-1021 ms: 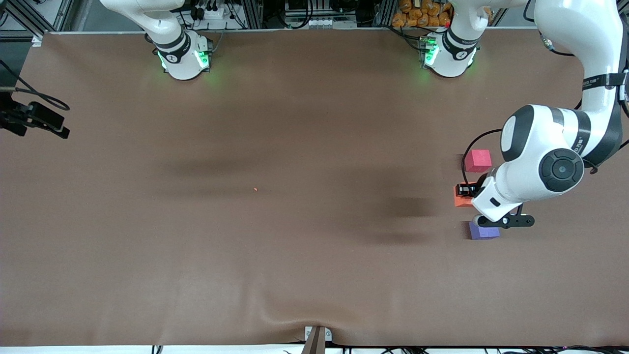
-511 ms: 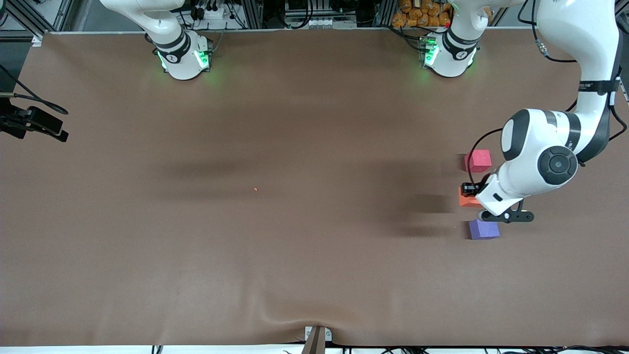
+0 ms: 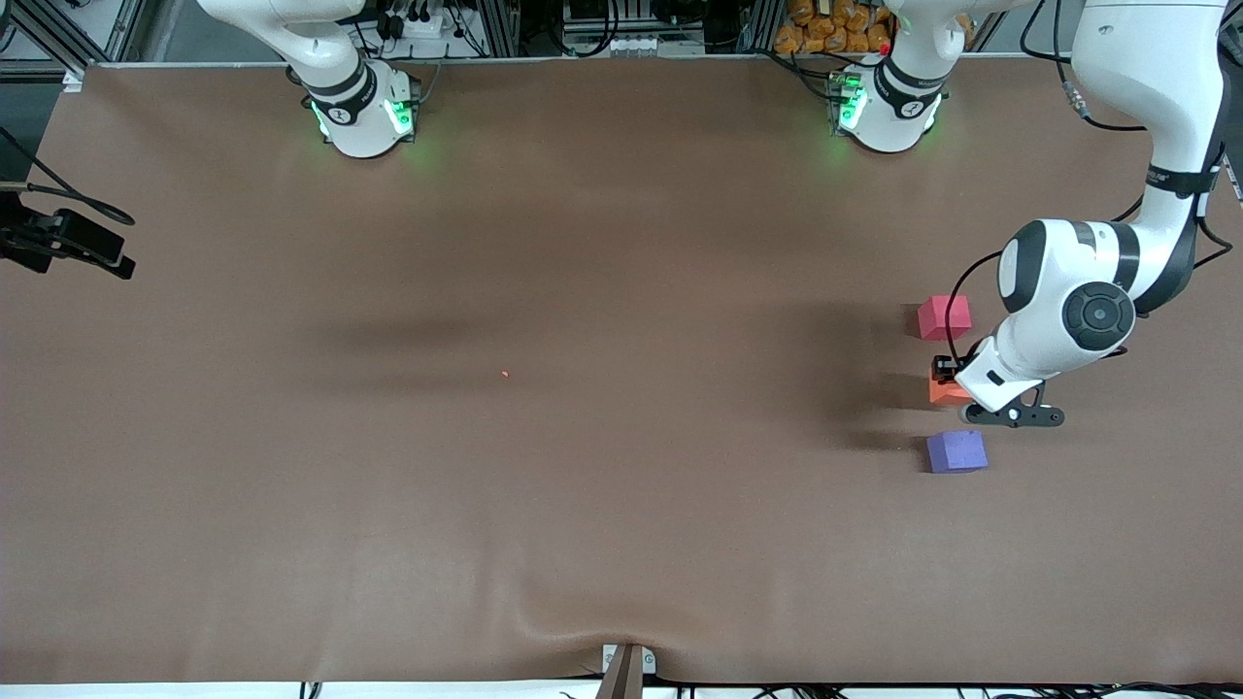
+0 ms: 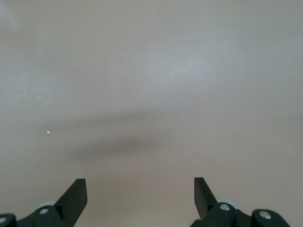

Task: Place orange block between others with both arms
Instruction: 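Lower the orange cube between the pink and purple cubes, open the left gripper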

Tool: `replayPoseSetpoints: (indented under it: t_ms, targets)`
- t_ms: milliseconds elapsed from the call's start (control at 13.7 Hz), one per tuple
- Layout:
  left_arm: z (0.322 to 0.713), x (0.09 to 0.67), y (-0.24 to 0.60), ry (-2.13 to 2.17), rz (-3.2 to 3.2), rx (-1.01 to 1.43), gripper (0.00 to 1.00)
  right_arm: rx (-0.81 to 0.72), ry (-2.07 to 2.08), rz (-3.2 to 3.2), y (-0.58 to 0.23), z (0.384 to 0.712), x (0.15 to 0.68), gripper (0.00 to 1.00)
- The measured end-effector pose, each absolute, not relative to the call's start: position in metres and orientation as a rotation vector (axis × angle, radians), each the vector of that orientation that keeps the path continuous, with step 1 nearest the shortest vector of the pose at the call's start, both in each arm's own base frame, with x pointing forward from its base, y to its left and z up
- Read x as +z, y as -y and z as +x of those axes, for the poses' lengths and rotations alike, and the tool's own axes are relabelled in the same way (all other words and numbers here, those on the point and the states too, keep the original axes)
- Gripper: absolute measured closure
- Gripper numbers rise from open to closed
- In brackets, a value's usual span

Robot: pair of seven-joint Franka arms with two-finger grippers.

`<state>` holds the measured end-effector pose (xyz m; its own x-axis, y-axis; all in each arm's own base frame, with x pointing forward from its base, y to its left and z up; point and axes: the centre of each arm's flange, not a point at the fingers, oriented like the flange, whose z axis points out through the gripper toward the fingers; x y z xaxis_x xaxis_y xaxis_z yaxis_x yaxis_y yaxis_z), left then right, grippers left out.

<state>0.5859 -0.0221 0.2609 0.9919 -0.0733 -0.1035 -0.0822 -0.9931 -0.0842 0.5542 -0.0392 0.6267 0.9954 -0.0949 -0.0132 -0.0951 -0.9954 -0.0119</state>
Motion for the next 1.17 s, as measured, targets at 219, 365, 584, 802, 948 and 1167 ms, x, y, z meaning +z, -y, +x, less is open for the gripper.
replayPoseSetpoints:
  t_ms: [219,365,584,802,948,1167]
  targets:
    - [0.584,0.254,0.013,-0.107,-3.052,0.14,0.45,0.021,-0.148,-3.125,0.039,0.554,0.627,0.0]
    - [0.583,0.245,0.005,-0.101,-3.059,0.127,0.45,0.021,-0.147,-3.125,0.039,0.554,0.627,0.0]
    - [0.582,0.23,-0.002,-0.087,-3.069,0.107,0.45,0.021,-0.147,-3.125,0.039,0.554,0.627,0.0]
    - [0.581,0.221,-0.001,-0.09,-3.074,0.107,0.45,0.021,-0.147,-3.125,0.039,0.554,0.627,0.0]
    - [0.581,0.22,0.0,-0.091,-3.074,0.108,0.45,0.022,-0.147,-3.125,0.039,0.554,0.627,0.0]
    - [0.582,0.217,0.0,-0.093,-3.077,0.097,0.45,0.022,-0.147,-3.125,0.039,0.554,0.627,0.0]
